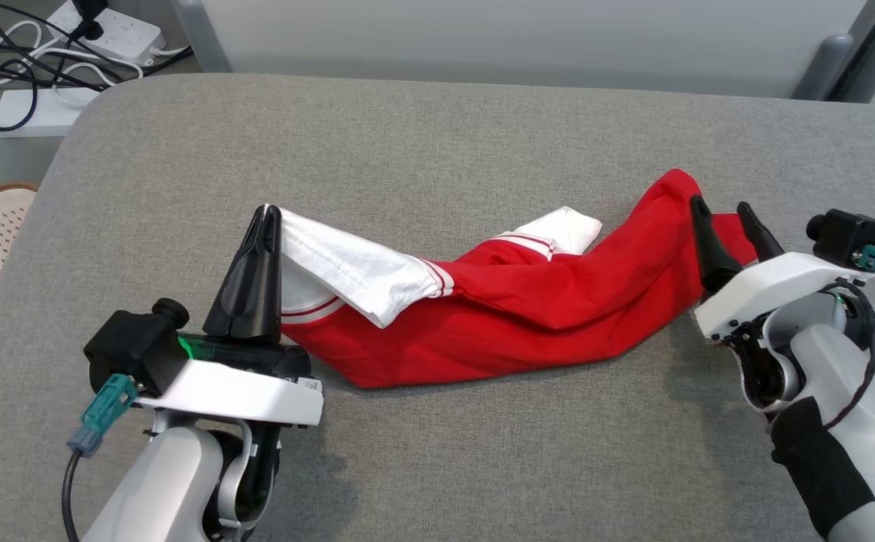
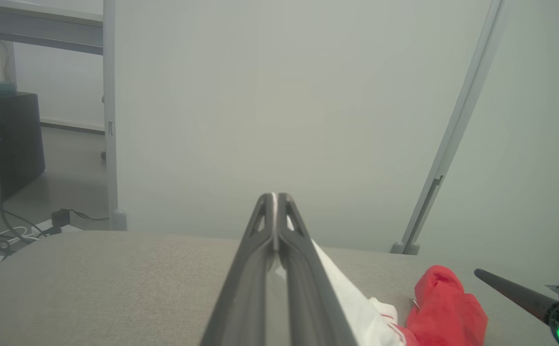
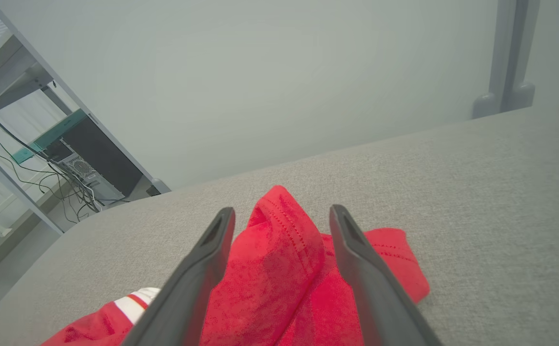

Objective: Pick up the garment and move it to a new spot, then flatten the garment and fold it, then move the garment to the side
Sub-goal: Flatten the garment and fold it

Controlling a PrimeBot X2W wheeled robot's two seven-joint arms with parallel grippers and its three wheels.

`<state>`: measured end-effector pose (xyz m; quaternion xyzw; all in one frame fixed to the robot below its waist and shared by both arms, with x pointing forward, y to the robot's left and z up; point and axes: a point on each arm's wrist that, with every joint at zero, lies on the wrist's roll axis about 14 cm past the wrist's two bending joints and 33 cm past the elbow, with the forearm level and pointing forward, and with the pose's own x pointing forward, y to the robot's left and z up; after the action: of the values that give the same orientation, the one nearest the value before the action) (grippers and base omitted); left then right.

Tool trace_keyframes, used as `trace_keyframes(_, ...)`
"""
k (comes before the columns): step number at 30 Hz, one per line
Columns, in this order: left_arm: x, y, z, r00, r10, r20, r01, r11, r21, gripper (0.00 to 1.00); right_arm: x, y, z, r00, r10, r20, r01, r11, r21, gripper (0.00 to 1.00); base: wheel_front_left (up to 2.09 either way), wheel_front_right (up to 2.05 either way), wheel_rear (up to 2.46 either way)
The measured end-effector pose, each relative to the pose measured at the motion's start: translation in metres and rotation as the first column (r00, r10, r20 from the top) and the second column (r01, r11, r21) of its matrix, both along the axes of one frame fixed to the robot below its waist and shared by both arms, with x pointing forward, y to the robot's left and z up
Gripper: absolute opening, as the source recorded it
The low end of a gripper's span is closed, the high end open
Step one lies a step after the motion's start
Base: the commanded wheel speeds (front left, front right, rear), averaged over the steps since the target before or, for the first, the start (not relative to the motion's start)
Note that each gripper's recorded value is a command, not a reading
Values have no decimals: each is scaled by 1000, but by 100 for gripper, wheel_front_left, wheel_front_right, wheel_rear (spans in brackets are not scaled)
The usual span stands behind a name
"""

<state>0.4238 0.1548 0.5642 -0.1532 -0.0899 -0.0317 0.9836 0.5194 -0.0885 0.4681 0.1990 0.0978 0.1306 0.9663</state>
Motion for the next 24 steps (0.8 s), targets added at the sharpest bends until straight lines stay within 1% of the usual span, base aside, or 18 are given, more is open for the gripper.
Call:
trace_keyframes(4,1,7,2,1000,21,9,-22,1000,13,0,-5,-19,-17,999,-21,-36,19,999,-46,100,0,0,0)
trace_keyframes(6,1,8,3,1000,26,15,-26,1000,15,0,-9,-19,-27,998,-19,-63,16,998,-60,100,0,0,0)
trace_keyframes(8,0,10,3,999,30,15,-31,999,17,0,-11,-9,-32,997,-6,-83,2,999,-46,100,0,0,0)
trace_keyframes(11,-1,11,3,999,36,15,-37,999,18,0,-15,15,-39,992,41,-123,-46,998,-38,100,0,0,0)
trace_keyframes(15,-4,10,3,999,28,17,-29,999,19,0,-13,23,-48,982,61,-180,-73,995,-63,100,0,0,0)
trace_keyframes(17,-6,11,3,999,28,18,-28,999,20,0,-11,31,-46,980,85,-178,-98,993,-67,100,0,0,0)
trace_keyframes(19,-7,12,3,999,33,18,-33,999,16,0,-11,47,-40,977,114,-180,-121,992,-26,100,0,0,0)
trace_keyframes(21,-8,13,3,999,38,17,-38,999,13,0,-14,69,-32,970,166,-176,-164,986,23,100,0,0,0)
trace_keyframes(24,-9,15,3,999,42,14,-43,999,15,0,-19,92,-21,962,227,-153,-221,974,54,100,0,0,0)
